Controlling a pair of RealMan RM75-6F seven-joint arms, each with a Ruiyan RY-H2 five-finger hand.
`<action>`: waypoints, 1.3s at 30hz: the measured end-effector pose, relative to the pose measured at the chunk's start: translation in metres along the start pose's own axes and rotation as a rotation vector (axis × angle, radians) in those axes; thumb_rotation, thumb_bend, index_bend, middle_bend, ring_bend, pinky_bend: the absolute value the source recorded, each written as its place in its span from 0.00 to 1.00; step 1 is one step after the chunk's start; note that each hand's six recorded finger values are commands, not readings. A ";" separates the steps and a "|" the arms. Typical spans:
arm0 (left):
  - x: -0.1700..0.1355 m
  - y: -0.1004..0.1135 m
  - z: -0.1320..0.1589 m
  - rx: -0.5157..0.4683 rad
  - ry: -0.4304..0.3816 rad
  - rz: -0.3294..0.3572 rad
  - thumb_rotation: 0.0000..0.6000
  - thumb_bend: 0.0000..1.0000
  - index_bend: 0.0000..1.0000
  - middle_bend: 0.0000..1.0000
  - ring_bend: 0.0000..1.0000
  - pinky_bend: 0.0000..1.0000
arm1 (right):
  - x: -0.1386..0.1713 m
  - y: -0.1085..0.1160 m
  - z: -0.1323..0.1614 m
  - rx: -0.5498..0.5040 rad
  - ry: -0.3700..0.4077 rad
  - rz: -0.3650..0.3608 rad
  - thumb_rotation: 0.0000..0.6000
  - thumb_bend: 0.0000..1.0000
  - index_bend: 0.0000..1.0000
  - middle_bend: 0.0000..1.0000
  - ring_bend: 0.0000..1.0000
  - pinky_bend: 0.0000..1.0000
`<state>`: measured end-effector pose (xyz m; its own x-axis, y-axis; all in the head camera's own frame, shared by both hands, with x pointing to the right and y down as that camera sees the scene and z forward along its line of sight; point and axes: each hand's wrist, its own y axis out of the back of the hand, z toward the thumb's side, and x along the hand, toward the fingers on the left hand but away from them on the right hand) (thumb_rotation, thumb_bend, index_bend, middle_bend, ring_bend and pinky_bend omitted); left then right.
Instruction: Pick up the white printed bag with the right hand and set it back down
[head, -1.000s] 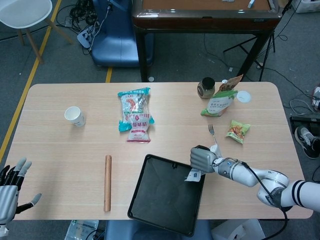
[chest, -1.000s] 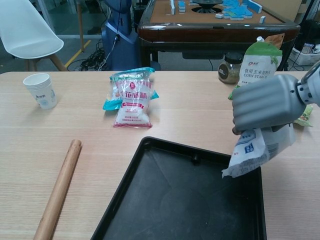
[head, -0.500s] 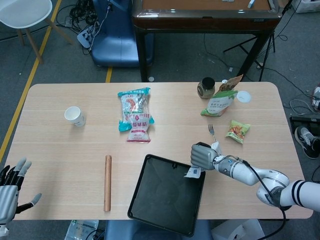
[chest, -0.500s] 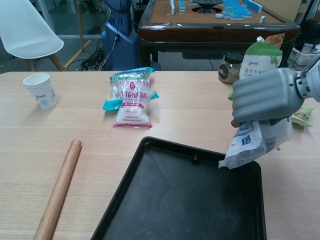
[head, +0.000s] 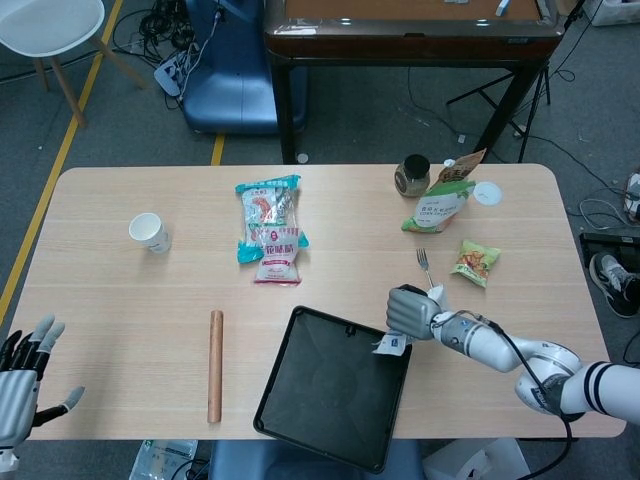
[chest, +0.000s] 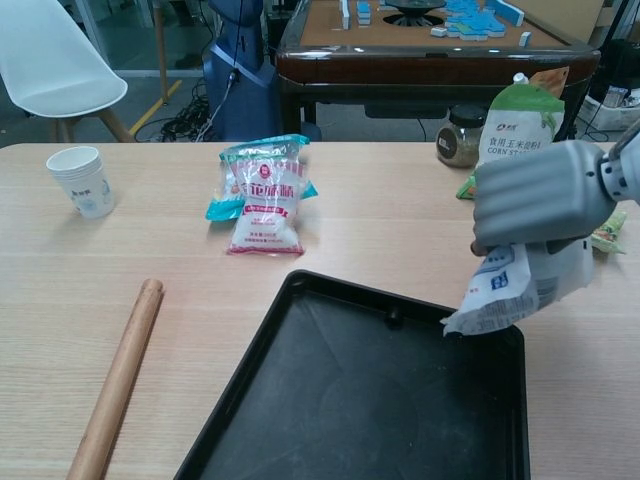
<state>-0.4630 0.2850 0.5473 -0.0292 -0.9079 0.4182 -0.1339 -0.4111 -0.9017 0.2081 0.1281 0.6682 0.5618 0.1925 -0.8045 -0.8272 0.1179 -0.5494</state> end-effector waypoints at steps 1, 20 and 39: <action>0.000 0.000 0.000 0.000 0.000 0.000 1.00 0.18 0.08 0.05 0.11 0.01 | 0.002 0.005 -0.006 -0.005 -0.020 -0.016 1.00 1.00 0.87 0.78 0.71 0.84; 0.001 -0.002 -0.001 0.003 0.007 -0.006 1.00 0.18 0.08 0.05 0.11 0.01 | 0.003 0.011 -0.011 -0.155 -0.113 -0.097 1.00 1.00 0.87 0.78 0.71 0.84; 0.003 -0.005 0.008 0.003 -0.007 -0.019 1.00 0.18 0.08 0.05 0.11 0.01 | -0.005 -0.048 -0.008 -0.813 -0.369 -0.395 1.00 0.99 0.87 0.77 0.70 0.84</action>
<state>-0.4547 0.2835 0.5519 -0.0195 -0.9006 0.4342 -0.1315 -0.4282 -0.8941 0.2447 0.1134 0.6966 0.6436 0.5929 -0.4840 -0.2427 -0.4416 -0.8638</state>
